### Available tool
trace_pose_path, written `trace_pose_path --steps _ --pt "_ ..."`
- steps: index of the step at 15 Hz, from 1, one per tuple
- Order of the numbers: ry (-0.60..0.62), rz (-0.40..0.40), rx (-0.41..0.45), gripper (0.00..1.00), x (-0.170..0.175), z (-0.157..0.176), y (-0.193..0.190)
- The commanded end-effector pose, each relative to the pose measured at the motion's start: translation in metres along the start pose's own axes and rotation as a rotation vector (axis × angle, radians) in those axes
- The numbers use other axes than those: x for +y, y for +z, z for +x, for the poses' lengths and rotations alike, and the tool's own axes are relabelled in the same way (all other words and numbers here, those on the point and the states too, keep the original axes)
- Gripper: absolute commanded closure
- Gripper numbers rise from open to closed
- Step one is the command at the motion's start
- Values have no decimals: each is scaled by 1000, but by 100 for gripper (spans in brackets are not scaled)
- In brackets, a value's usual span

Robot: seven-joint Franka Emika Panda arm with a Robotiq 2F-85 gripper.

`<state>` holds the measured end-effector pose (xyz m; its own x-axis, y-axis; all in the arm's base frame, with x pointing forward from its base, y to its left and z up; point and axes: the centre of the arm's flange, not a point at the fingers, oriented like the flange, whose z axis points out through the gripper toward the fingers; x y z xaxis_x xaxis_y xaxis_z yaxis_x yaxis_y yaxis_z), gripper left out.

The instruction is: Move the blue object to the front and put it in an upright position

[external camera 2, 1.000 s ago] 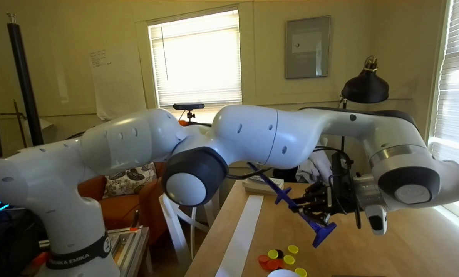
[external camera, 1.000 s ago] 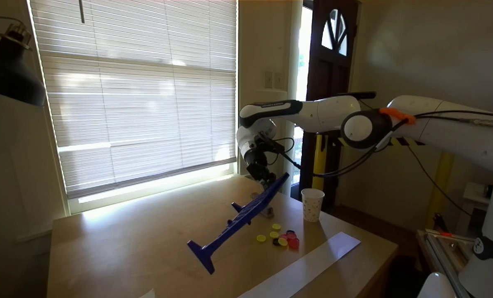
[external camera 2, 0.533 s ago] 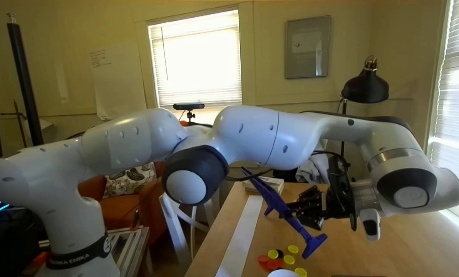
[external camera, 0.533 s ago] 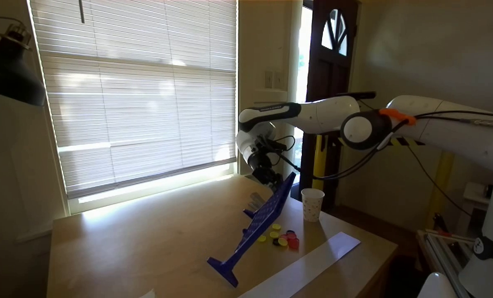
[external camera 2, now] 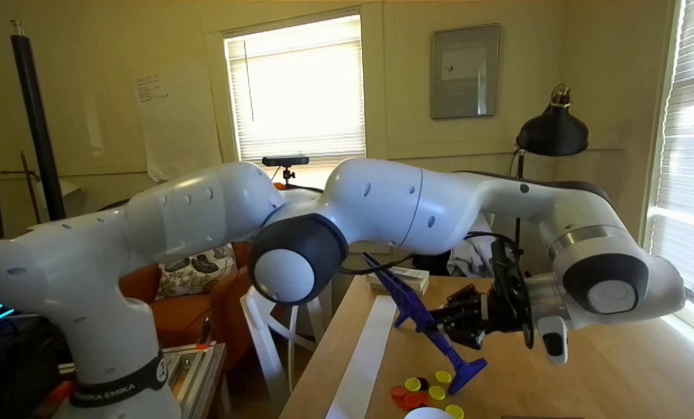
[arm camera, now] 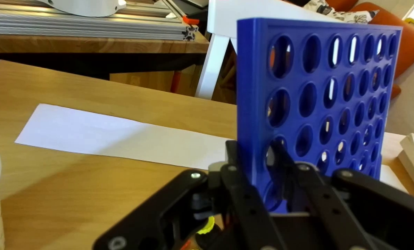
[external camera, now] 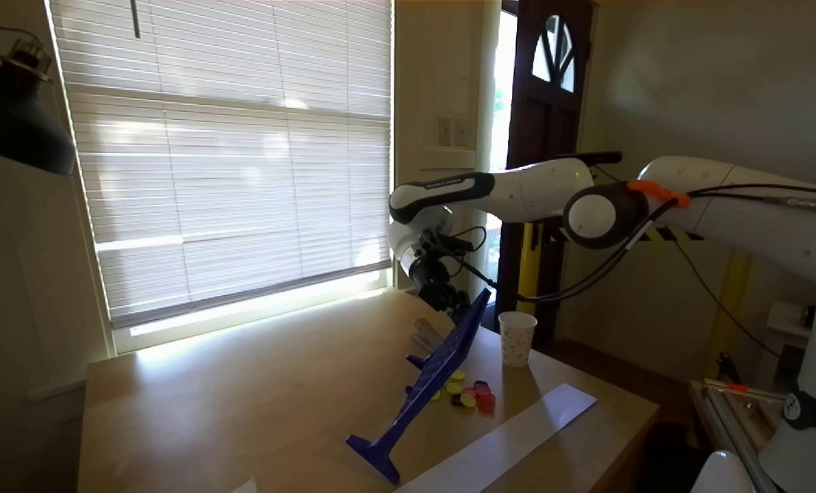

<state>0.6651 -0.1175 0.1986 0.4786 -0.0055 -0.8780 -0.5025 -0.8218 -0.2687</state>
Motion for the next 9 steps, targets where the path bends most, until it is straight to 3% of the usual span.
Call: trace_pose_path --steps 1,9 --pt "33 -7 -26 94 -12 20 -59" --pt "56 5 -76 94 -15 21 -66"
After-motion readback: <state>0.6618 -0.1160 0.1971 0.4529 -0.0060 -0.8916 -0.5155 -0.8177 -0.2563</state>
